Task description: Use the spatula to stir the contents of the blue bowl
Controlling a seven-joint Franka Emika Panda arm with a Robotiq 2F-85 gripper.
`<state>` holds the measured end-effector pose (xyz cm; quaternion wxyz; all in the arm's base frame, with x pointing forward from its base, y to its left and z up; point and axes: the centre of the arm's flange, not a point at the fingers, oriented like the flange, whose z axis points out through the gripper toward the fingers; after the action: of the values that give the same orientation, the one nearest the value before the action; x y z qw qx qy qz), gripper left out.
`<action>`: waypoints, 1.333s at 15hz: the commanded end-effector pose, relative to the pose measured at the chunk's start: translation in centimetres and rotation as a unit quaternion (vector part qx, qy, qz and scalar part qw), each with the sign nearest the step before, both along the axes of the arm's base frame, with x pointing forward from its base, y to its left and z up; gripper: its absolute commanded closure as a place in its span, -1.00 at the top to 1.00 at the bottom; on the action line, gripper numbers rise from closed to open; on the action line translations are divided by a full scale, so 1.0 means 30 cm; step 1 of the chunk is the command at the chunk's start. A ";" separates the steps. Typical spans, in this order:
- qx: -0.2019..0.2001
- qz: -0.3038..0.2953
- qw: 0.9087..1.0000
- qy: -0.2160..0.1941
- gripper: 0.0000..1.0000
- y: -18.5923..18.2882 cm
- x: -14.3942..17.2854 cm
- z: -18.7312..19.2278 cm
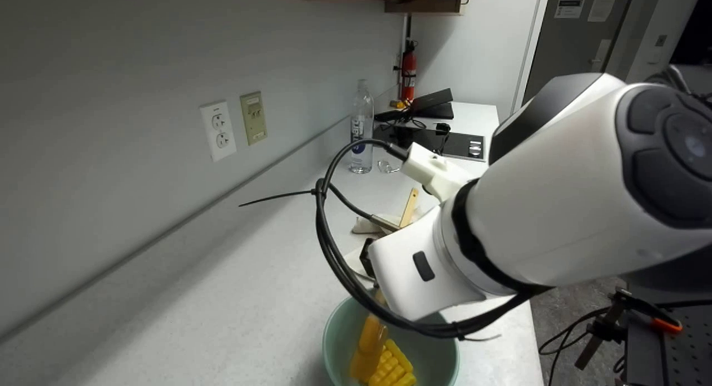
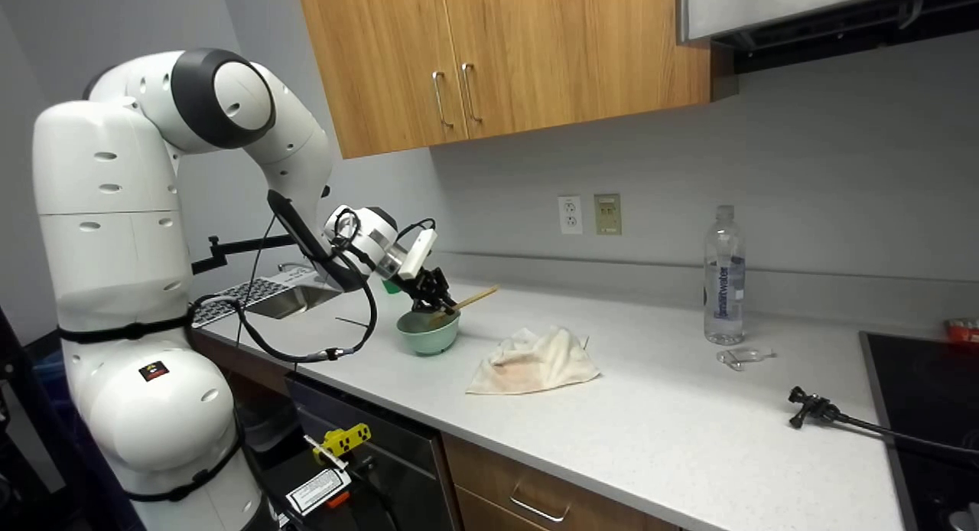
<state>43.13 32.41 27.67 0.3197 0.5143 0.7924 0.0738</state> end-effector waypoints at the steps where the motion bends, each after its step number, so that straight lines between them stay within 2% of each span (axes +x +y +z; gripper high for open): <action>1: 0.002 0.004 1.000 0.015 -0.91 0.017 0.017 -0.029; 5: -0.013 0.002 1.000 0.021 -0.91 -0.004 0.002 -0.062; 7: -0.026 -0.001 1.000 0.011 -0.91 -0.010 -0.003 -0.068; 11: -0.068 -0.005 0.997 -0.042 -0.91 -0.015 -0.004 -0.036; 15: -0.120 -0.009 0.987 -0.111 -0.91 -0.017 0.003 -0.003; 18: -0.137 -0.020 0.981 -0.139 -0.91 -0.017 0.001 0.010; 20: -0.144 -0.024 0.979 -0.140 -0.91 -0.016 -0.003 0.011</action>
<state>43.37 31.65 27.52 0.4762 0.4706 0.7425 0.0217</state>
